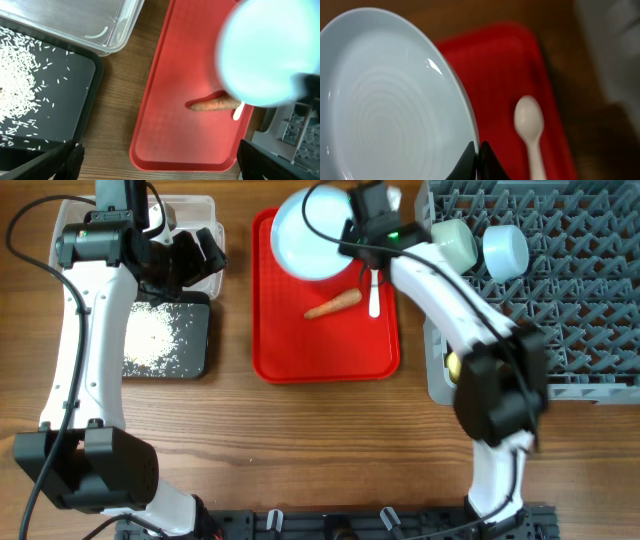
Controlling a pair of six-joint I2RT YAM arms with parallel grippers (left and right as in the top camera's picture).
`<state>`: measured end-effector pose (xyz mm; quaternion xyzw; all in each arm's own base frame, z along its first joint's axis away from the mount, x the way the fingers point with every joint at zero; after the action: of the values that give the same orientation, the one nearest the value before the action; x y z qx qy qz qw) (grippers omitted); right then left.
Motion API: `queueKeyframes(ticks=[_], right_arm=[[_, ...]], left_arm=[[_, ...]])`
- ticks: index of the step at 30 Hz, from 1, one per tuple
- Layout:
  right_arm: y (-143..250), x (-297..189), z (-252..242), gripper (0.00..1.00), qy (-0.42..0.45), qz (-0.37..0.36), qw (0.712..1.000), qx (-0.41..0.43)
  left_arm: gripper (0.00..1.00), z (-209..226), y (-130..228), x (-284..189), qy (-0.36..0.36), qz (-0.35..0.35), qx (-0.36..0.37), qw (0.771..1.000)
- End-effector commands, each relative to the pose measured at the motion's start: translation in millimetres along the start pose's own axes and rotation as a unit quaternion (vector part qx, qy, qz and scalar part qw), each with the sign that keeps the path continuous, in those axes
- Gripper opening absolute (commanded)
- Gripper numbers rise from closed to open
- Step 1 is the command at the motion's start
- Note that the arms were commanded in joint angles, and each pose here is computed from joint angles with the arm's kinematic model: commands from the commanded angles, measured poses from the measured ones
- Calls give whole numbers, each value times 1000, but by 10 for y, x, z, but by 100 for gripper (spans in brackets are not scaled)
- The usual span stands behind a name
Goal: Sort waste into correct bins and load items into the dishwasher rack
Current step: 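Lift the light-blue plate and stand it upright in the rack's right side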
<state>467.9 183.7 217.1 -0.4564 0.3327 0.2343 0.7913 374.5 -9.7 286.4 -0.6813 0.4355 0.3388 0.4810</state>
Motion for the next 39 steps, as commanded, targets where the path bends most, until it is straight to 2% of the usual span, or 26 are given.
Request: queueKeyframes(ticks=[1,4,6,9,13,17,21,30,33,39], right_arm=[[-647,-994,-23,4,50,-169,983,-57],[-817,-1401,-169,4,124,-237,960,-78],[-971,-1732,-350,4,212,-297,927,-88],[-1085,-1960,-505,4,286,-333,894,-93],[-1249,-2098,-757,4,377,-335,855,-122],[-1434,-2086,-1094,4,430,-314,837,-128],[-1639,-2091,-1475,4,453,-300,833,-106],[-1906,-1939,-2073,4,398,-206,870,-205],[-1912,-1834,-2200,4,388,-179,868,-254],[-1857,-1599,-2473,4,413,-128,842,-323]], left_arm=[[100,-11,-17,-42,1,-7,1,1000],[100,-11,-17,-42,1,-7,1,1000],[100,-11,-17,-42,1,-7,1,1000],[100,-11,-17,-42,1,-7,1,1000],[100,-11,-17,-42,1,-7,1,1000],[100,-11,-17,-42,1,-7,1,1000],[100,-11,-17,-42,1,-7,1,1000],[100,-11,-17,-42,1,-7,1,1000],[100,-11,-17,-42,1,-7,1,1000],[100,-11,-17,-42,1,-7,1,1000]])
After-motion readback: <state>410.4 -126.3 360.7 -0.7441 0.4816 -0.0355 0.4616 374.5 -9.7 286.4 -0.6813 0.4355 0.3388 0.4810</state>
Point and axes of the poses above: each gripper's point midway between its finger pads, its own x axis out along the fingers, its own z axis along the line the jaws close on, y = z × x, the point moved 9 cm from there along -x, back along the fingers, and after that the axes turned 15 degrees about x, right-handed, at the moved point
